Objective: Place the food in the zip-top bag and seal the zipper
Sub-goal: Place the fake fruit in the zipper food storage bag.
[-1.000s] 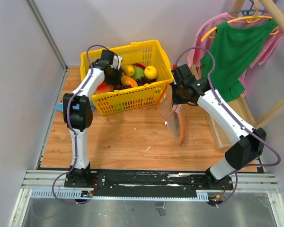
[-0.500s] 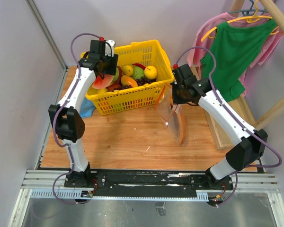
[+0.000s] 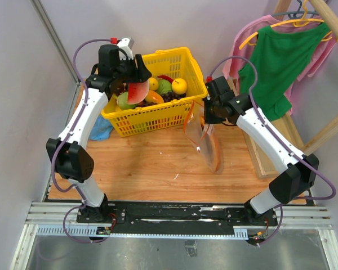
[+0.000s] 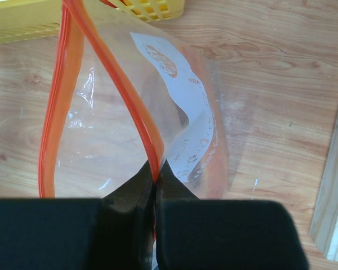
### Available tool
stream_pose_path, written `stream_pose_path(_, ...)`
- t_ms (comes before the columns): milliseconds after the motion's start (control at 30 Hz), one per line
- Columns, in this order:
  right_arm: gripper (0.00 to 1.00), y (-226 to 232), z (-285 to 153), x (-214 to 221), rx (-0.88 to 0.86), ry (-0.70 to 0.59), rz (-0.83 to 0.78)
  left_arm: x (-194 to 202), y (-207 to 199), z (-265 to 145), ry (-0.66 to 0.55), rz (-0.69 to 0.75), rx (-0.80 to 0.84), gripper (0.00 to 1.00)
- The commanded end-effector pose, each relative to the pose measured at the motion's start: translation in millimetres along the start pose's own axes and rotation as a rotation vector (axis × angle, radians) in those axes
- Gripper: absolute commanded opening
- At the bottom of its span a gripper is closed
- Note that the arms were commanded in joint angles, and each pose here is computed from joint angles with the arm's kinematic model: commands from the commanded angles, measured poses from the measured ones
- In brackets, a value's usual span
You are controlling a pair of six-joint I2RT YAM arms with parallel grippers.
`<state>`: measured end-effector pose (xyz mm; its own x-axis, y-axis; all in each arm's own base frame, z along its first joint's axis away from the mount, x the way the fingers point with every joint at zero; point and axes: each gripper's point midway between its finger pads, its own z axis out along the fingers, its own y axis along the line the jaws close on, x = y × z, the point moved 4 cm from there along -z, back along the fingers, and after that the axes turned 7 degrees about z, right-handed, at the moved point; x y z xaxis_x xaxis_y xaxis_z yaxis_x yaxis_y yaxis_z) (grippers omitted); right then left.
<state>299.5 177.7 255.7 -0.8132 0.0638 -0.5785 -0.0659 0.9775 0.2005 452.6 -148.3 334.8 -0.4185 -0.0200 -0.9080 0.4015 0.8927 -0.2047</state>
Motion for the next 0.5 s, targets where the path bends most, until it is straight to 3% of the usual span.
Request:
stream_pose_path(0, 0.01, 8, -12, -1, -0.064, -0.027, 0.042, -31, -60, -23, -0.129, -0.025, 0.208, 0.08)
stream_pose_path(167, 0.01, 8, -18, -2, -0.077, -0.059, 0.085, -32, -105, -41, -0.176, -0.067, 0.318, 0.07)
stream_pose_path(467, 0.01, 15, -28, 1, -0.165, -0.100, 0.146, -38, -165, -94, -0.398, -0.166, 0.503, 0.02)
